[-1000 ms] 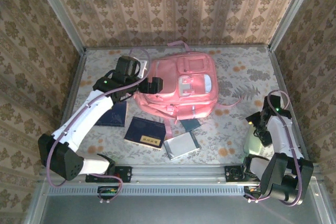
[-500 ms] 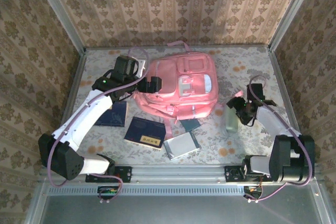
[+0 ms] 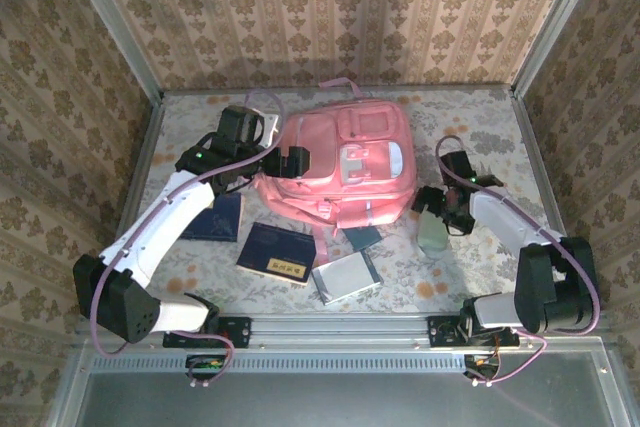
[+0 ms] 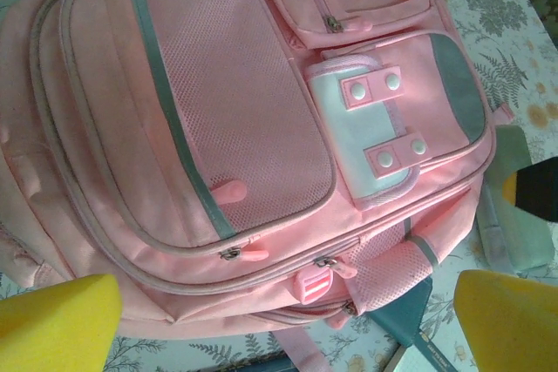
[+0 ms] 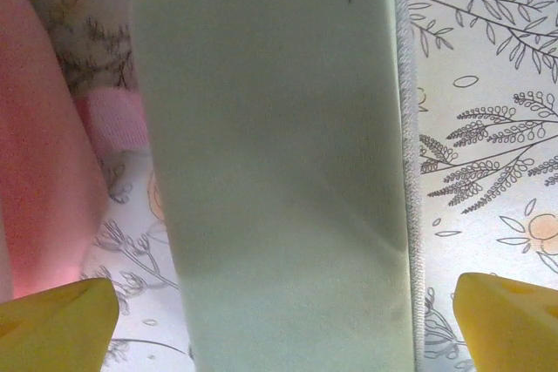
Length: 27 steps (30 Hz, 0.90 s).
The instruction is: Pack the student bag
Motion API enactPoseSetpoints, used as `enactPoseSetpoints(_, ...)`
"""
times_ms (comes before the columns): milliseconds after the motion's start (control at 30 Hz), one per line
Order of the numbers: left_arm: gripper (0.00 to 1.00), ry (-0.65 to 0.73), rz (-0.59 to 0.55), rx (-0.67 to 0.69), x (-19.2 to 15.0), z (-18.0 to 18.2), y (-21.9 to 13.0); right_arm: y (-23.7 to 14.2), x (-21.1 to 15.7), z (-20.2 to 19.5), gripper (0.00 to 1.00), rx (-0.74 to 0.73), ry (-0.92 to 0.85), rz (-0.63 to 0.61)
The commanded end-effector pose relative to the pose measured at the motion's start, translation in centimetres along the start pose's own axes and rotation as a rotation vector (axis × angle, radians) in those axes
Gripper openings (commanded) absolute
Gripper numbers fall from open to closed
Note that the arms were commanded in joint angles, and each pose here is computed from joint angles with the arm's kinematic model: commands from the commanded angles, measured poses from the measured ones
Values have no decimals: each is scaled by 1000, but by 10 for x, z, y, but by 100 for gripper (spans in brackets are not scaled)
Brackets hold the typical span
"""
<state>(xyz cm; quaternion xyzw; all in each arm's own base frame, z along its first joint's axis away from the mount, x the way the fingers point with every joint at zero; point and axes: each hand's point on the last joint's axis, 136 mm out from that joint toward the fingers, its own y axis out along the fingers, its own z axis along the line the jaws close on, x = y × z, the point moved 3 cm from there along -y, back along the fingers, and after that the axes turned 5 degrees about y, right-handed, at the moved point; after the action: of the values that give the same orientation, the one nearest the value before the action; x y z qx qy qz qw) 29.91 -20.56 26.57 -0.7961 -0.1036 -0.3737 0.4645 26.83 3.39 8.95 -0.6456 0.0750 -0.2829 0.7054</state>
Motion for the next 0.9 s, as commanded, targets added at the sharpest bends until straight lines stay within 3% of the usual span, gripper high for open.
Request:
enactPoseSetpoints(0,100,-3,-3,-19,-1,0,1,-6,0,-8,100,-112,-160,-36)
enactPoseSetpoints(300,100,-2,-5,-21,0,0,1,13,-11,-3,99,-133,-186,30)
enactPoseSetpoints(533,100,-13,-11,-27,1,1,0,22,-18,-7,82,-153,-143,56)
enactPoseSetpoints(700,100,-20,-9,-82,1,-10,3,-10,-12,-2,75,-91,-128,-32)
enactPoseSetpoints(867,100,-32,-23,-143,12,-28,-5,-62,-15,28,72,94,-237,-180)
